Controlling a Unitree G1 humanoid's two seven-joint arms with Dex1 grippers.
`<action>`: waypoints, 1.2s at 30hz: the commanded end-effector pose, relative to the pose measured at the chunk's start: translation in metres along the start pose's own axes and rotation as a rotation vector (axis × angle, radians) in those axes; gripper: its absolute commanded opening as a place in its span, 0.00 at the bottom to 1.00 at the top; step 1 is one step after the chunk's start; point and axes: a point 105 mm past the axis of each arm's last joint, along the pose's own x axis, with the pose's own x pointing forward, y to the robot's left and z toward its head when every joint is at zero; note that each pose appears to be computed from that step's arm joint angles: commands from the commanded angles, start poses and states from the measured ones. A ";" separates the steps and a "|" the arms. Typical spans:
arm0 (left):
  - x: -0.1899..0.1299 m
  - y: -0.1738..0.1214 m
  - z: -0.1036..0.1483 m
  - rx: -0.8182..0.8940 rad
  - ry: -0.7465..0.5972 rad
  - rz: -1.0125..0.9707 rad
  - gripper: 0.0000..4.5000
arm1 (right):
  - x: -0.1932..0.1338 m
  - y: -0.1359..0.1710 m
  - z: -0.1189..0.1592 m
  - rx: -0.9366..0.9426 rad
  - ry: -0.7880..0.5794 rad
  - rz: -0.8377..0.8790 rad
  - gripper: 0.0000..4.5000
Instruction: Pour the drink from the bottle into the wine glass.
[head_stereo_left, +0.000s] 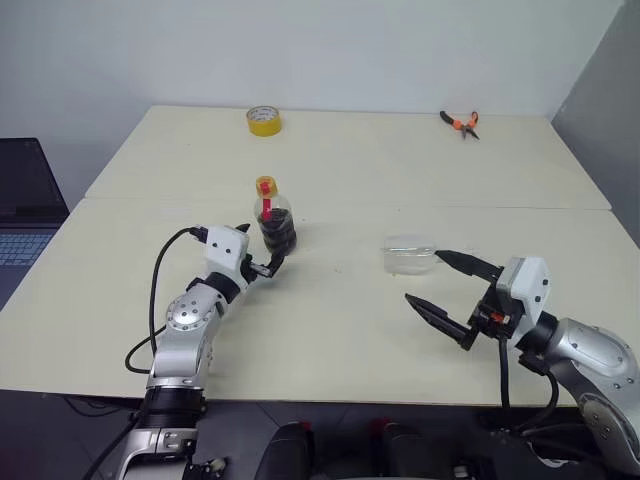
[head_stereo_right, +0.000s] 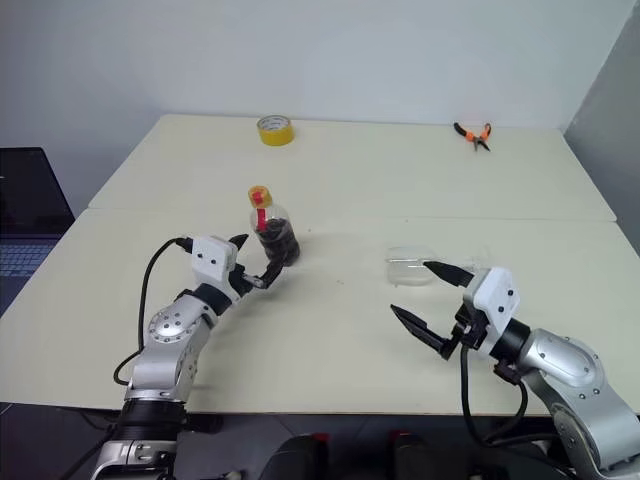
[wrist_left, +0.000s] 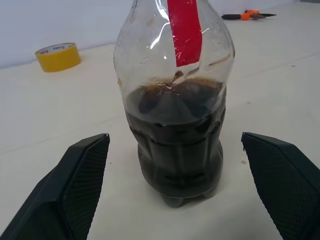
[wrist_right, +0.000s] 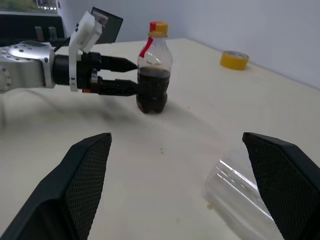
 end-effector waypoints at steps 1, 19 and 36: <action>0.006 0.003 0.008 0.016 -0.033 0.020 1.00 | 0.004 0.003 0.006 -0.014 -0.026 0.020 1.00; 0.039 -0.003 -0.003 0.014 -0.047 0.008 1.00 | 0.017 -0.001 0.014 -0.041 -0.070 0.032 1.00; 0.055 -0.004 0.009 -0.044 -0.090 0.001 0.96 | 0.021 -0.004 0.017 -0.054 -0.083 0.015 1.00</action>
